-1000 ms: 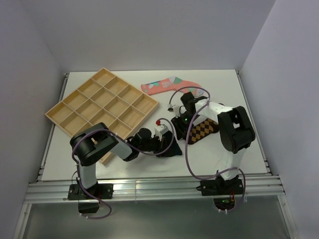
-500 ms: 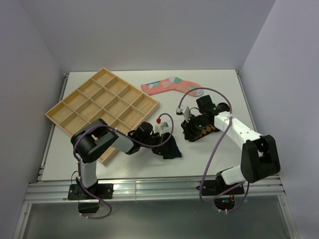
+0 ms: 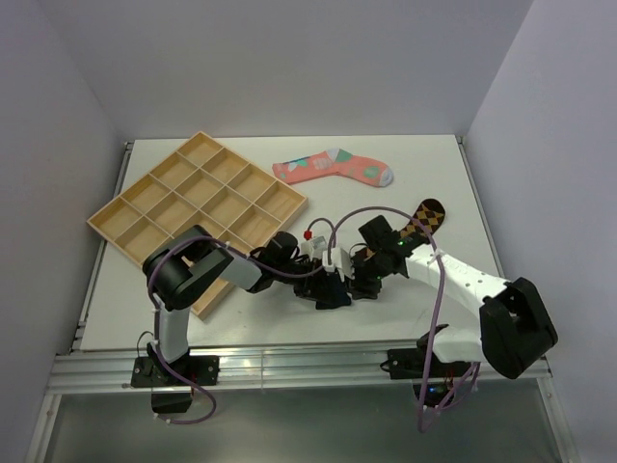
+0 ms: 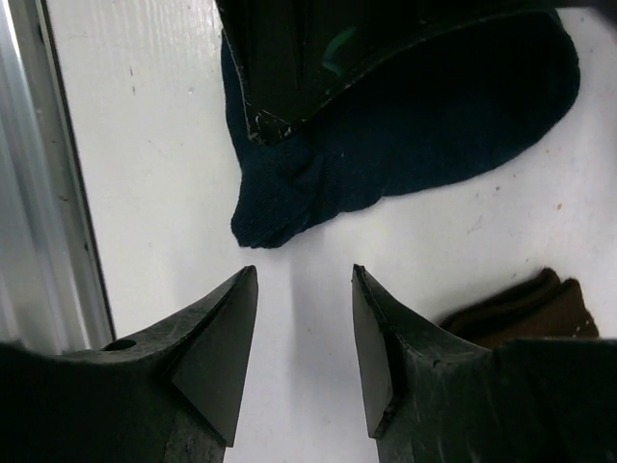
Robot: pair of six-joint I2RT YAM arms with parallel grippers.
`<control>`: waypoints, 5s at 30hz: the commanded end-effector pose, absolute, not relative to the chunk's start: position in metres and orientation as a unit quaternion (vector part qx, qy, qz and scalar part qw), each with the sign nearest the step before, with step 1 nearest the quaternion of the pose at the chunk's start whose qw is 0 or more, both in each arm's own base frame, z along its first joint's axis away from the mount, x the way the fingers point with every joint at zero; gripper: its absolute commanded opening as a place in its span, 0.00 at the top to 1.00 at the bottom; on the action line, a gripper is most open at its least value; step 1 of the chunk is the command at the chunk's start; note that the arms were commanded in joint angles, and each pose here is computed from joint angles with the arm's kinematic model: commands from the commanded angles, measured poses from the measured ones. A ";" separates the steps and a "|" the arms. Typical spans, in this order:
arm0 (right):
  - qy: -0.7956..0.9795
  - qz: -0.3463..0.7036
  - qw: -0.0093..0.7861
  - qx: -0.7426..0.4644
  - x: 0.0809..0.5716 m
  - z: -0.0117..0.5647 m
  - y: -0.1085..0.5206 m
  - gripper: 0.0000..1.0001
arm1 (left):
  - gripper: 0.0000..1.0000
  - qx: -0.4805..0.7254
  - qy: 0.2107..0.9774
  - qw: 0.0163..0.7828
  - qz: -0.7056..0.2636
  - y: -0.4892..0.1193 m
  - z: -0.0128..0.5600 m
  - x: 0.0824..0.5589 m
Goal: Roll the socks
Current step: Roll the sock at the center of the board.
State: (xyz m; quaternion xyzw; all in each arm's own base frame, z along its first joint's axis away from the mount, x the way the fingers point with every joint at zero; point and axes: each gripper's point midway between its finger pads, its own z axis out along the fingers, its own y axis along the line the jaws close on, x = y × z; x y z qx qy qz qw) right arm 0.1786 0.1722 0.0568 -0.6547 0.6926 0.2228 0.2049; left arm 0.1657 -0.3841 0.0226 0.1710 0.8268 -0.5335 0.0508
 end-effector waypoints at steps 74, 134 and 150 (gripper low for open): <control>0.696 0.284 -0.010 -0.660 0.138 0.018 0.199 0.86 | 0.80 0.052 0.851 0.339 -0.398 -0.305 0.060 0.219; 0.810 0.337 -0.159 -0.452 0.188 -0.010 0.172 0.82 | 0.95 0.345 0.771 0.341 -0.414 -0.419 0.038 0.161; 0.881 0.184 0.073 -0.429 0.261 0.021 0.161 0.46 | 1.00 0.238 0.857 0.229 -0.395 -0.404 0.020 0.144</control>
